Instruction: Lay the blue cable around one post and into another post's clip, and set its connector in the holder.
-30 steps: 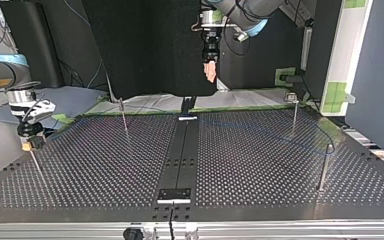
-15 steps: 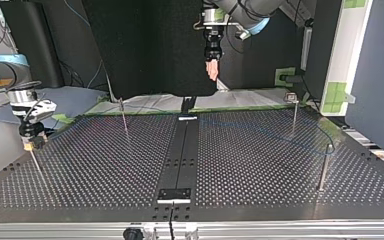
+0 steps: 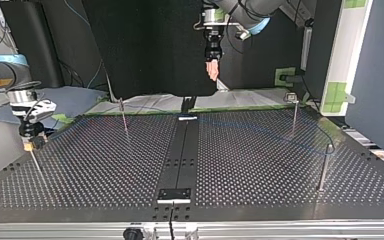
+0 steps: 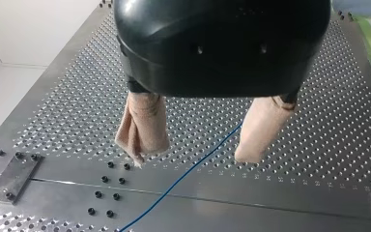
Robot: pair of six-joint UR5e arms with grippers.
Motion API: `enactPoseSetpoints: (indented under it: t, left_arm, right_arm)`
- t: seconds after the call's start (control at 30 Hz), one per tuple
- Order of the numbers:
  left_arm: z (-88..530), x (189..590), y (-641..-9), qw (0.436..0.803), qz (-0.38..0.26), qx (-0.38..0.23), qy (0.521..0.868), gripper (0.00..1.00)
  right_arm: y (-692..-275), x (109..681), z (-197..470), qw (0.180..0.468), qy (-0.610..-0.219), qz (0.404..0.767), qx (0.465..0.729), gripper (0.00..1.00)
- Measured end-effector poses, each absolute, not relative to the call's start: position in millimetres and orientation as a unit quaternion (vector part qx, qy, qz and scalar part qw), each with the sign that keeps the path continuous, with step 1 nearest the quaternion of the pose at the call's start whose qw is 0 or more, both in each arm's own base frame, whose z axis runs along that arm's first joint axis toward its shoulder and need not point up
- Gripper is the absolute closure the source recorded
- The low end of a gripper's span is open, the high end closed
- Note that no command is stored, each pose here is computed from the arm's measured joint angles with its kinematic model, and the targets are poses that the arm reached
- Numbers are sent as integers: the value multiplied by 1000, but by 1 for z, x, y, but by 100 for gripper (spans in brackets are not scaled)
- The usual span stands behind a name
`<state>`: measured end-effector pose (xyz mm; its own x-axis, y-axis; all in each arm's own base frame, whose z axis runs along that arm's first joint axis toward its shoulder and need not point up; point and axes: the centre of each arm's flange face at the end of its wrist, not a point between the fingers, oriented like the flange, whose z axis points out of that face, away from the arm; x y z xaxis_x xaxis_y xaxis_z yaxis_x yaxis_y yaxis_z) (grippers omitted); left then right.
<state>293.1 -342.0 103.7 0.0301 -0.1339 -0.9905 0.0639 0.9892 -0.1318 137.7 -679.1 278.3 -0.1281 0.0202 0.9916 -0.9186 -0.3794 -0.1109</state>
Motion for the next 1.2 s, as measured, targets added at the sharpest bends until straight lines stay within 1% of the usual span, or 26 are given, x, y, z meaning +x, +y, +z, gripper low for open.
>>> enactPoseSetpoints:
  t: [0.53,1.2]
  left_arm:
    - [104,293,-342,717,-69,-26,693,0]
    - [104,294,-341,717,-68,-26,693,0]
  right_arm:
    - [-679,138,279,374,-410,628,545,0]
    - [-679,142,280,369,-398,634,550,0]
